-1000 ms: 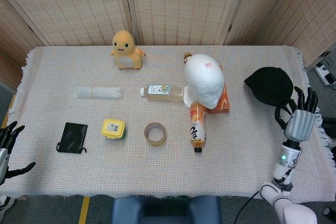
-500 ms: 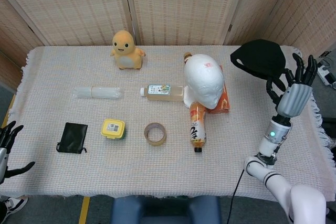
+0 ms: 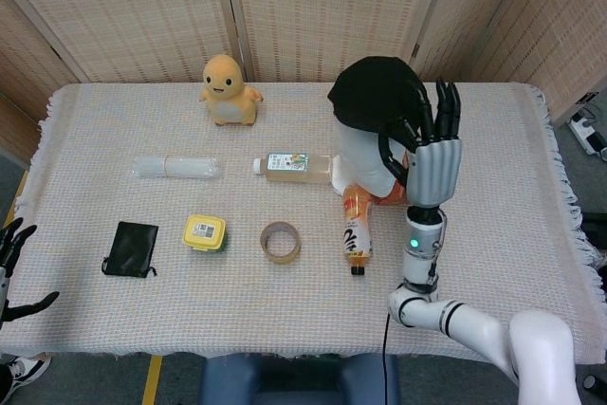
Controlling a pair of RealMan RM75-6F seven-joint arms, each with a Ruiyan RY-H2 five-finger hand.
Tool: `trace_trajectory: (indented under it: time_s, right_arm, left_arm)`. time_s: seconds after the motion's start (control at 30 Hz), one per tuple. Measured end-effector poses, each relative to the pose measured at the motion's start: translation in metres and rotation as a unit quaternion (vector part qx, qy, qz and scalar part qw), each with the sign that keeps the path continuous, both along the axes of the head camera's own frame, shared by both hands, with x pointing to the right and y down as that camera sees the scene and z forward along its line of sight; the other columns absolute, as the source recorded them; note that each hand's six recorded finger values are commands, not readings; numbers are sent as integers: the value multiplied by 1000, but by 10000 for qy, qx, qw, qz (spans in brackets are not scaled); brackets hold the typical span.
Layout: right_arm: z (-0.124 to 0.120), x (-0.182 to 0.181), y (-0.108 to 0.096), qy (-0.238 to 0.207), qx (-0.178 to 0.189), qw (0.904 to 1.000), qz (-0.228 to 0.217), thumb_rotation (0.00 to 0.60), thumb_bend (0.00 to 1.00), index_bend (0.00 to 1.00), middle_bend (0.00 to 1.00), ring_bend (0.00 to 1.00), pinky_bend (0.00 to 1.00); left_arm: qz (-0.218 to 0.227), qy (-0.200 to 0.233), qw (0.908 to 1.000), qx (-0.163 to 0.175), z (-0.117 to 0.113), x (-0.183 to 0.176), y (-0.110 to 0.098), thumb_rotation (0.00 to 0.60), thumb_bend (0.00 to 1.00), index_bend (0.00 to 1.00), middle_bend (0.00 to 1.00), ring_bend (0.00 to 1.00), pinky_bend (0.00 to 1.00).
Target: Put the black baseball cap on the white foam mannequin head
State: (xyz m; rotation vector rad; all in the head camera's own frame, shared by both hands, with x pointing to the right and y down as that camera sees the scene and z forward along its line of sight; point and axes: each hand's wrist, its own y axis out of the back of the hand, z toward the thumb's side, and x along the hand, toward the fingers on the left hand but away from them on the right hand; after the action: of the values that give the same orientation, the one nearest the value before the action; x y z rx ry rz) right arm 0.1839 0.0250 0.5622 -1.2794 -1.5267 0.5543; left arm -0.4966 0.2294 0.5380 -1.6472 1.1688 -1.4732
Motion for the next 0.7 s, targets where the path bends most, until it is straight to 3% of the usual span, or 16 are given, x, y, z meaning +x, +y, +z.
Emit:
trace_trajectory:
  time_s: [0.23,0.7]
  right_arm:
    - [22,-26,32,462,-189,9971,-577,600,326,867,183,0,0]
    - [72,19,64,987,-755,9907,-550,600,317,854,183,0,0]
  left_arm:
    - [35,85,10000,31,-5,1,1,600,131,123,0,0,58]
    - [57,111,9999,34,-7,2,3,600,132,123,0,0,59]
